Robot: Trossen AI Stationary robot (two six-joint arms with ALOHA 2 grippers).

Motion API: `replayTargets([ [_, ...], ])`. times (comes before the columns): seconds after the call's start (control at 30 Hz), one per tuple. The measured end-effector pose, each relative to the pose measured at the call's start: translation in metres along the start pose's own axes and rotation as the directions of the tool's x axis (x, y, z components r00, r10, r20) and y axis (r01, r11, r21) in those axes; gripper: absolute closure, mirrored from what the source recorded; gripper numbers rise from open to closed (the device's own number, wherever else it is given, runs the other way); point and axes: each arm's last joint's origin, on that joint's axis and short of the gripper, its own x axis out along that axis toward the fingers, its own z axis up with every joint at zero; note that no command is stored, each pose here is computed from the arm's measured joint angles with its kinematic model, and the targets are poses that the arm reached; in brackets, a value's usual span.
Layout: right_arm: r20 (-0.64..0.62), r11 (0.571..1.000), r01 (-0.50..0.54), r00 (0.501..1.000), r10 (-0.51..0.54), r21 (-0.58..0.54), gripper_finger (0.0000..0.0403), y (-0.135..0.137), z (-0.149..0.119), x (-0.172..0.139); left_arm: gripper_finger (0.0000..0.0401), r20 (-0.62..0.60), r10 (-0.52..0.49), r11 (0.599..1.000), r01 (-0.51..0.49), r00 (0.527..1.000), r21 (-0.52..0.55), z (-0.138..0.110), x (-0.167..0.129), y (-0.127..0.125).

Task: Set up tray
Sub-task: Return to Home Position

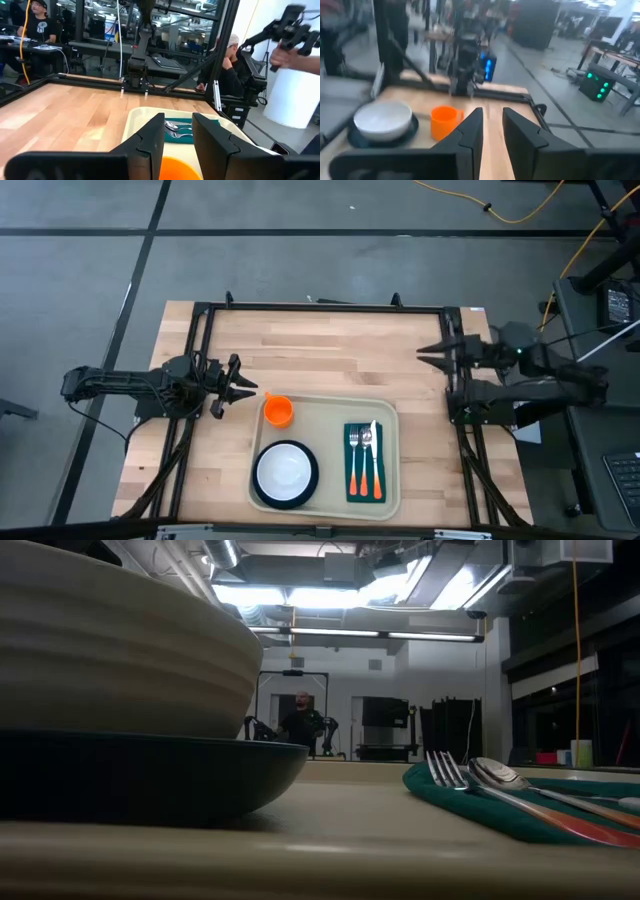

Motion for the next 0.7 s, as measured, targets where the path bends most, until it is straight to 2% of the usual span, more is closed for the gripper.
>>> replayTargets([
  [0.17, 0.148, 0.992, 0.015, 0.988, -0.034, 0.128, 0.0323, 0.010, -0.053, -0.020, 0.0310, 0.000, 0.000, 1.000, 0.000, 1.000, 0.000, 0.000, 0.000, 0.000],
  [0.3, 0.300, 0.980, 0.050, 0.948, -0.107, 0.193, 0.0323, 0.015, -0.085, -0.029, 0.0307, 0.000, 0.001, 1.000, -0.001, 1.000, 0.000, 0.000, 0.000, 0.000],
  [0.43, 0.306, 0.967, 0.130, 0.932, -0.194, 0.218, 0.0323, 0.020, -0.129, -0.015, 0.0306, -0.001, 0.001, 1.000, -0.001, 1.000, -0.001, 0.000, 0.000, 0.000],
  [0.57, 0.363, 0.962, 0.122, 0.909, -0.207, 0.243, 0.0323, 0.024, -0.164, 0.004, 0.0310, -0.003, 0.002, 1.000, -0.002, 1.000, -0.001, 0.000, 0.000, 0.000],
  [0.7, 0.208, 0.950, 0.111, 0.962, -0.176, 0.291, 0.0323, 0.027, -0.179, 0.011, 0.0308, -0.010, 0.004, 1.000, -0.004, 1.000, -0.003, -0.001, 0.000, 0.000],
])
